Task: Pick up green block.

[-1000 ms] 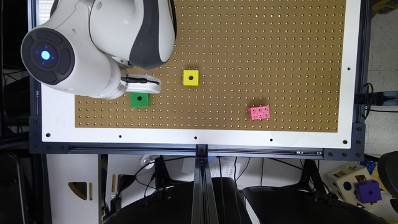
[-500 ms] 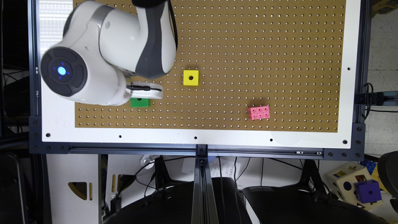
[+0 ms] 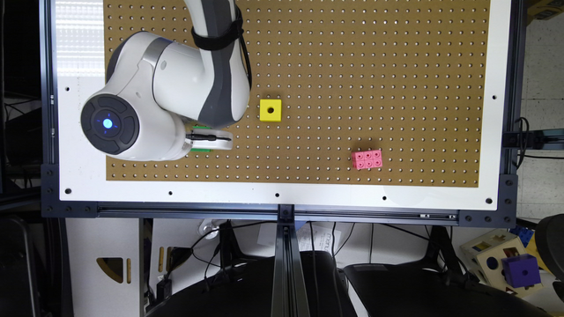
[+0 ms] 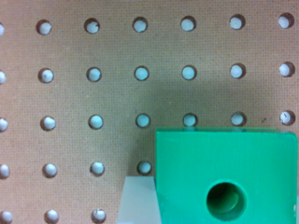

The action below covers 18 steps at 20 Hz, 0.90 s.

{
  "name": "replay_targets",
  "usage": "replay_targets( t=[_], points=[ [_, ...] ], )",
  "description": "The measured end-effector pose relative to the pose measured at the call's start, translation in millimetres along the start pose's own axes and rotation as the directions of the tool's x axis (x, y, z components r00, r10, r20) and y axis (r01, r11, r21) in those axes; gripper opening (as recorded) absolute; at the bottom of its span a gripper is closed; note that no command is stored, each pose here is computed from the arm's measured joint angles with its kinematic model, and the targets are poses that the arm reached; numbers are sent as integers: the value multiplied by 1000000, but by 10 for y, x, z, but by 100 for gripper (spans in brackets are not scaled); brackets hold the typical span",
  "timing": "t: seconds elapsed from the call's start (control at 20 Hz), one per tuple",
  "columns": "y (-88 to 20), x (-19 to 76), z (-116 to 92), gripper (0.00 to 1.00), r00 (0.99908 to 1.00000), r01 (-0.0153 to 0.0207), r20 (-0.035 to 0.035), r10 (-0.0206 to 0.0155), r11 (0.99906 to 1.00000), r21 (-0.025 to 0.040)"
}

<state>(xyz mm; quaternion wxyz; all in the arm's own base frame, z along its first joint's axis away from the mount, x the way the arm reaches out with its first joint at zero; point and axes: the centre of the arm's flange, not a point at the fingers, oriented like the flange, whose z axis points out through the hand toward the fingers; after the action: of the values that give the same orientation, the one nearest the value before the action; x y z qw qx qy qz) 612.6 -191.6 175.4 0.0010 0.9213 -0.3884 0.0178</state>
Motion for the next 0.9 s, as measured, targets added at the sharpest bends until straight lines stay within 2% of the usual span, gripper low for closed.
replay_targets(
  t=[0.6,0.8,0.9],
  points=[
    [-5,0,-26,0,999999,657,1026,-657,1000000,-79],
    [-15,14,-180,0,999998,890,1636,-889,1000000,-300],
    [-20,25,-352,0,999995,847,2947,-844,999999,-1209]
  ],
)
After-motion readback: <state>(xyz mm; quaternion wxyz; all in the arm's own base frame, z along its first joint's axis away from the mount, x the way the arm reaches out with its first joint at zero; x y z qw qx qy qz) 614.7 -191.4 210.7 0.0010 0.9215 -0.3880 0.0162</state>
